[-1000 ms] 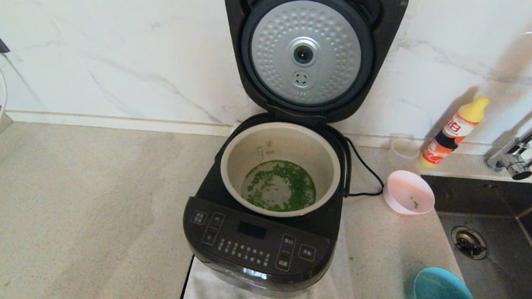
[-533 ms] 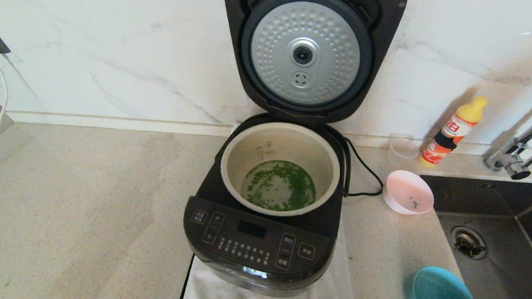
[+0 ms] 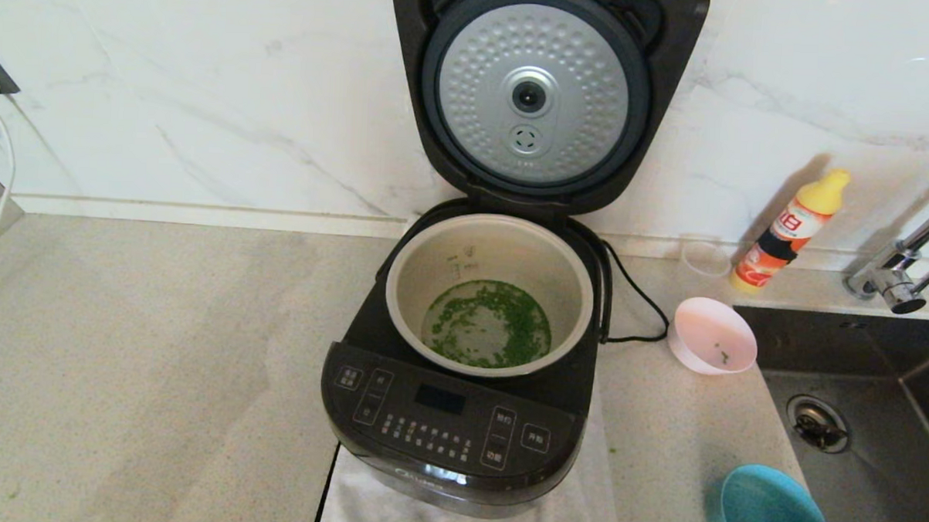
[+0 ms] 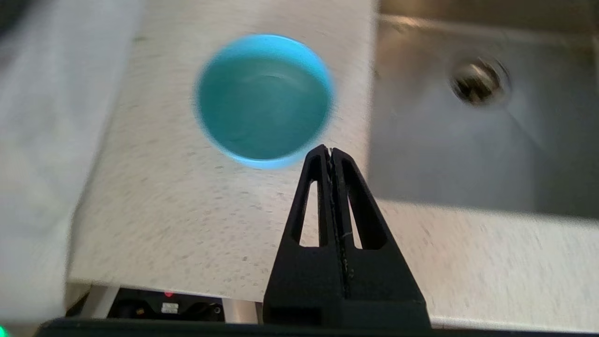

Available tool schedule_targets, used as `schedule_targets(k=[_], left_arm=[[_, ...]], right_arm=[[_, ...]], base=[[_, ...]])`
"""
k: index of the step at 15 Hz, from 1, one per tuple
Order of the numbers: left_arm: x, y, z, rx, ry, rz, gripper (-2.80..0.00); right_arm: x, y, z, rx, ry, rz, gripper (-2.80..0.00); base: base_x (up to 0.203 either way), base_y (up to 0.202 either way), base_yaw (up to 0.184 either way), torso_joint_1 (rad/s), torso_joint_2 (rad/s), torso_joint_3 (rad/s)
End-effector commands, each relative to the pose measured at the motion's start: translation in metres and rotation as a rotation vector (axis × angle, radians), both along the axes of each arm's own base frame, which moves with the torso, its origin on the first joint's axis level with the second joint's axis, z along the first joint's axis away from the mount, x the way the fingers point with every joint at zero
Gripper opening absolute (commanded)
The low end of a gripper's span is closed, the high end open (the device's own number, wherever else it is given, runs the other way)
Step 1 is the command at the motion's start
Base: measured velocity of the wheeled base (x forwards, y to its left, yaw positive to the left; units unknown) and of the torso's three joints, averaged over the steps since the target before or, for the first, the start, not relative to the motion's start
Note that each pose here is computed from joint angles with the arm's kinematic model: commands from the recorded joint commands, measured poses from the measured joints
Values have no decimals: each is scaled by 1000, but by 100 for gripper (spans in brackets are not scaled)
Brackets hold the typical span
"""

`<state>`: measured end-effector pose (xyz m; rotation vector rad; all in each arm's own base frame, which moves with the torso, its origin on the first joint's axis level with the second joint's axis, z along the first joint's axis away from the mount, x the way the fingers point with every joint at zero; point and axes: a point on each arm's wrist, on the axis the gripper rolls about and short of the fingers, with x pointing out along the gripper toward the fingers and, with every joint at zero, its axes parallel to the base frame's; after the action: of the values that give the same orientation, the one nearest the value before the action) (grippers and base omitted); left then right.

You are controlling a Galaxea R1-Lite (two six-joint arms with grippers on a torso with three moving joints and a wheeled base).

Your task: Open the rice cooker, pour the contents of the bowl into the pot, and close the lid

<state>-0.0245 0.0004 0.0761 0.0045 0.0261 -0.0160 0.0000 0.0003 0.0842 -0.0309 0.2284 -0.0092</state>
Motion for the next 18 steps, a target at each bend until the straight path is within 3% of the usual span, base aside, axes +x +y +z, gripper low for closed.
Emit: schedule_targets(k=[1,3,5,18], left_arm=[[0,0,0,0,1,1,-280],[0,0,0,0,1,1,-280],[0,0,0,0,1,1,-280],[0,0,0,0,1,1,-280]], right_arm=[[-7,0,-4,-34,-48,41,-280],[-18,0,-7,-55,-167,27,-280],[-23,0,-9,-47,-223,17,-280],[-23,0,-9,27,-225,0,-280]], base=[[0,0,0,0,0,0],[0,0,0,0,0,0],[0,0,0,0,0,0],[0,0,0,0,0,0]])
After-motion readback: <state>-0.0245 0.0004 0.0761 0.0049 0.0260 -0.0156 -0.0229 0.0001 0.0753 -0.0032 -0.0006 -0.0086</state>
